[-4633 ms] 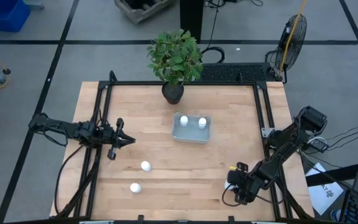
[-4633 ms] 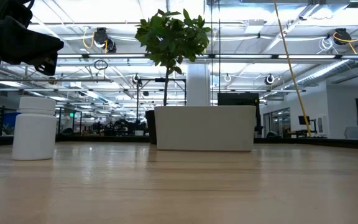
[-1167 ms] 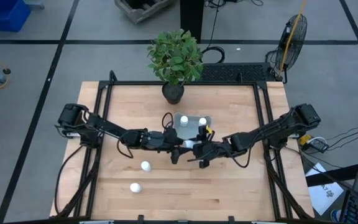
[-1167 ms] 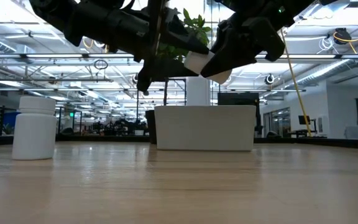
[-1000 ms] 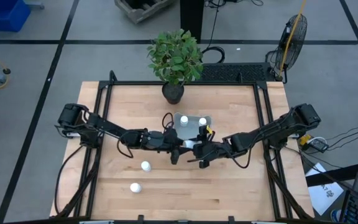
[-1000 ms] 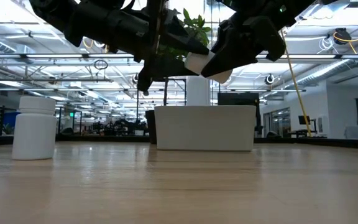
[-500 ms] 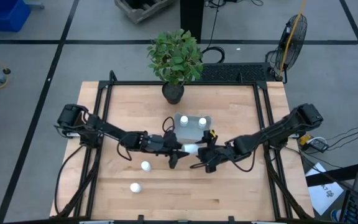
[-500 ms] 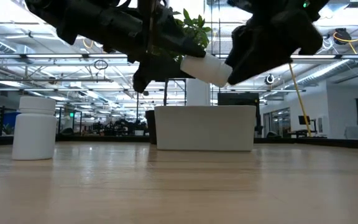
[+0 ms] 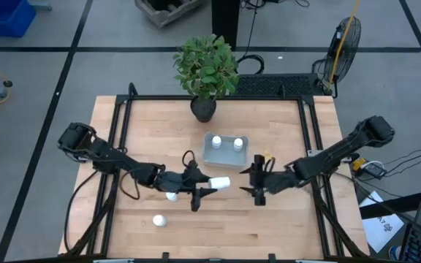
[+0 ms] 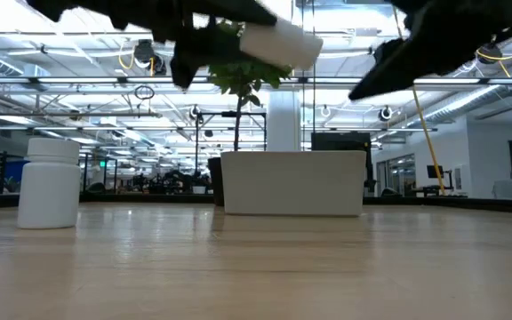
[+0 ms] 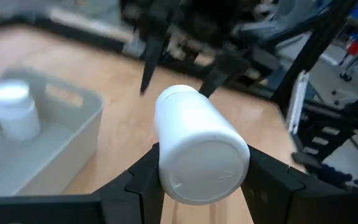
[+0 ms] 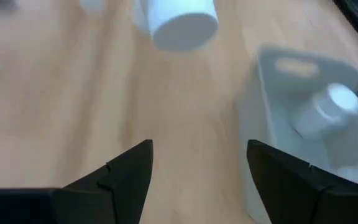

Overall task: Pick and place pill bottles into a basket
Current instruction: Put the white medicine bottle into the gray bin

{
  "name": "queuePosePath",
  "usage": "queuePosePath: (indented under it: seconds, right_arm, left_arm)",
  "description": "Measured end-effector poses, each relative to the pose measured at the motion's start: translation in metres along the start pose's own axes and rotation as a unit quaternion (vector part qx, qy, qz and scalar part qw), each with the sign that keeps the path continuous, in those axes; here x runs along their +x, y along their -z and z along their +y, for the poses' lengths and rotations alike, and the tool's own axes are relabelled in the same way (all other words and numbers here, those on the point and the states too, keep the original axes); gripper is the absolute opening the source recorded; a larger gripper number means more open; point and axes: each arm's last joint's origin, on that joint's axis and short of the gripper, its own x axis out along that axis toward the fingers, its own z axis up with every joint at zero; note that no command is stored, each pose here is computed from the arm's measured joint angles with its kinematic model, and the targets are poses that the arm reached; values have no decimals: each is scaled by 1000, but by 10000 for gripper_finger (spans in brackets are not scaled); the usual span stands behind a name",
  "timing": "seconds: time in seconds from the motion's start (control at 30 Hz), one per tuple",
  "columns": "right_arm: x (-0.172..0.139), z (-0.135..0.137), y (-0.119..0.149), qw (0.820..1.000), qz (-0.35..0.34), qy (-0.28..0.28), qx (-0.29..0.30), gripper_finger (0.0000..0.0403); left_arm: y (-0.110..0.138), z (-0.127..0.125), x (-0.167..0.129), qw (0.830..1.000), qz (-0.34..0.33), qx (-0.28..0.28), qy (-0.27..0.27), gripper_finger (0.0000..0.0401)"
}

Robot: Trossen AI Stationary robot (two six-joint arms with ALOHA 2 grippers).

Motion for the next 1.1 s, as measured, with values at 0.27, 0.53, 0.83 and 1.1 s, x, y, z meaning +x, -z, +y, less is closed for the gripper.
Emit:
queuePosePath:
  seconds: [0.27,0.53,0.83,1.1]
  right_arm:
    - [-15,-13,17,969,-214,-108,65,251]
    - [-9,-20,10,950,-266,-143,77,251]
    - [-6,-34,6,947,-283,-124,93,251]
    - [-9,-36,-3,935,-313,-151,77,251]
  left_arm:
    - [-9,-10,-3,997,-60,55,5,176]
    - [-23,2,2,992,-99,82,13,175]
    - [-29,6,3,989,-111,86,54,175]
    - [-31,6,3,987,-113,82,81,175]
